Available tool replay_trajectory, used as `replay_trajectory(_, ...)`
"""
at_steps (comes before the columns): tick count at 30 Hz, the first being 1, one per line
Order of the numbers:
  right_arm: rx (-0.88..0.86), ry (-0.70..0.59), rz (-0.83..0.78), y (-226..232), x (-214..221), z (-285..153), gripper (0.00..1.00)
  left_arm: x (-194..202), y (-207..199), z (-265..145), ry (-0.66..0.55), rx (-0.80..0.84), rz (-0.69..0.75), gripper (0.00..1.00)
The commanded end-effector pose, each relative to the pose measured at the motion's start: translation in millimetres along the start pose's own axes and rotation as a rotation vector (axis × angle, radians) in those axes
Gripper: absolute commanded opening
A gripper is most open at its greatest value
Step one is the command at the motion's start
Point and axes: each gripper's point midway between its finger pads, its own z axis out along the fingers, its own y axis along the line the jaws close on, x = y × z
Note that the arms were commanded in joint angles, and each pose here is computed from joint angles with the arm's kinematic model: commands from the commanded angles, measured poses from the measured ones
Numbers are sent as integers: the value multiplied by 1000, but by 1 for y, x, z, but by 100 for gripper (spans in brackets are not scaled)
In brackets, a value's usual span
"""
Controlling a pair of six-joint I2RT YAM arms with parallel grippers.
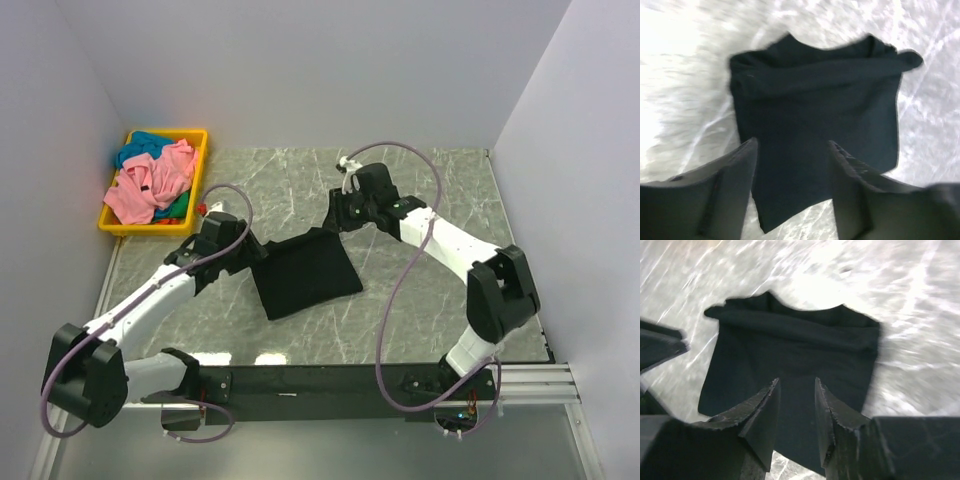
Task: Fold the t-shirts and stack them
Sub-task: Fold the tshirt
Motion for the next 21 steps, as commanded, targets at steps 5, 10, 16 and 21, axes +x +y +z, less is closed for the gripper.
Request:
replay_trajectory(5,-322,82,-22,12,11,44,38,-7,-38,39,16,175,3,36)
replay_trajectory(10,-340,144,81,-17,16,87,36,-22,-3,87,26,82,-95,25)
replay_trajectory(16,-397,148,302,-44,5,120,35,-9,32,134,120,11,-203,19)
replay_trajectory(21,-398,151,448,-63,8,134,35,-3,44,147,152,-18,-227,21)
